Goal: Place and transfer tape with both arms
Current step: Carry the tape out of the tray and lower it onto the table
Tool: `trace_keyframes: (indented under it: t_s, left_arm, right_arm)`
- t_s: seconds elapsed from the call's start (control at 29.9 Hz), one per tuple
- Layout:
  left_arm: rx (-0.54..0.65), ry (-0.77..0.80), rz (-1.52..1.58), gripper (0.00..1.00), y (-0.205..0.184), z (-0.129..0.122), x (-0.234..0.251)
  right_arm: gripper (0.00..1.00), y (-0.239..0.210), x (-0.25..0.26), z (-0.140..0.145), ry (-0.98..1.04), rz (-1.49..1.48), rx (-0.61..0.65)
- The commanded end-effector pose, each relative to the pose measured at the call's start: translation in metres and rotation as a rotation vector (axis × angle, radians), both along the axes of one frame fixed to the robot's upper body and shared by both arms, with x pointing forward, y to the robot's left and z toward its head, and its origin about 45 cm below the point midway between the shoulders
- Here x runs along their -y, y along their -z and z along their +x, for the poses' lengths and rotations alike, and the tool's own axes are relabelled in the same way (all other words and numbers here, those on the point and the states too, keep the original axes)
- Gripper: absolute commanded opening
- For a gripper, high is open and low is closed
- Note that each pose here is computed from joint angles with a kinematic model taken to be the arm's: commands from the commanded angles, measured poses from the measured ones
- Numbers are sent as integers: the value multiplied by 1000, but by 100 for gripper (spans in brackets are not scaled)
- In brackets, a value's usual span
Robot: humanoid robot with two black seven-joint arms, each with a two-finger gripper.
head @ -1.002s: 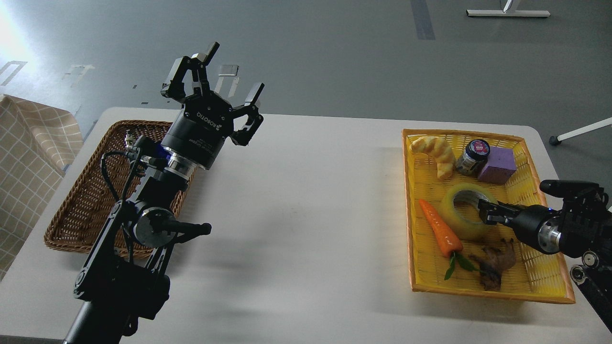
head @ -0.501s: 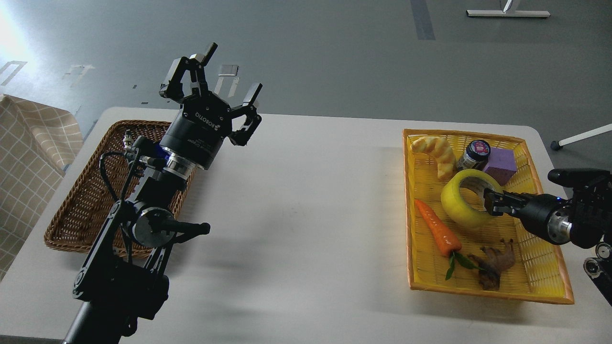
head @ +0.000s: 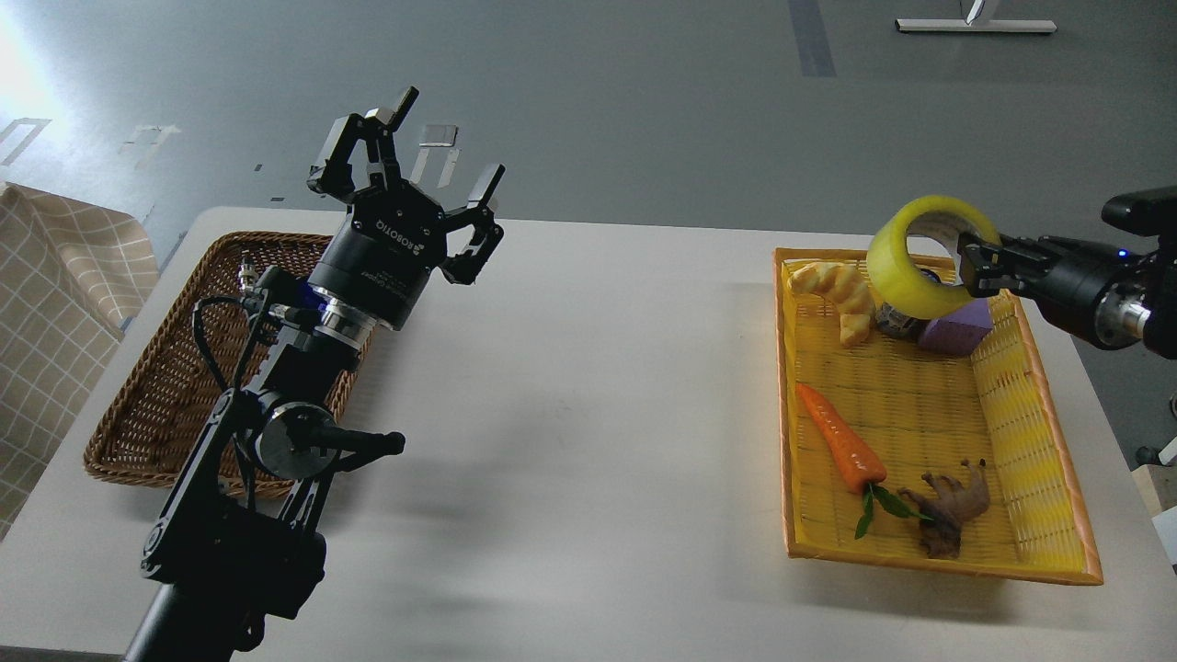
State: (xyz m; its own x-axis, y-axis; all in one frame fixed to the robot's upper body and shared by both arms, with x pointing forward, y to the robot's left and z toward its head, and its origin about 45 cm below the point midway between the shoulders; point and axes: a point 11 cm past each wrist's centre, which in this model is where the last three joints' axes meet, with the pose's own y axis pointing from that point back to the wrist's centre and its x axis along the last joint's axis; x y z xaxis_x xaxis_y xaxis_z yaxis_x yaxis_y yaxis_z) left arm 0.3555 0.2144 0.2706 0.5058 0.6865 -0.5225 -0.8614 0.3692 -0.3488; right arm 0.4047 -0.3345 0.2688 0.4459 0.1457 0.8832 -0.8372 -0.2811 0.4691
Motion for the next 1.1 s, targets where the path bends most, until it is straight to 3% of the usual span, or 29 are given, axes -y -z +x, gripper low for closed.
trace_keyframes:
  t_s: [0.0,0.53,0.97,1.07]
  left_arm:
    - [2,0,1,98,-1,0,0]
    - [2,-7,-2,98,-1,1,-2]
    - [-4,-9,-4,98,1,-1,-3]
    - [-10,-12,-4,98,4,-2,-4]
  right_arm:
    - [14,-3,-41,12,-94,-14,3]
    - [14,38,-195,25,-331,30,-100]
    - [14,86,-278,-12,-432,62,-215]
    - [14,90,-278,-12,-421,58,-224]
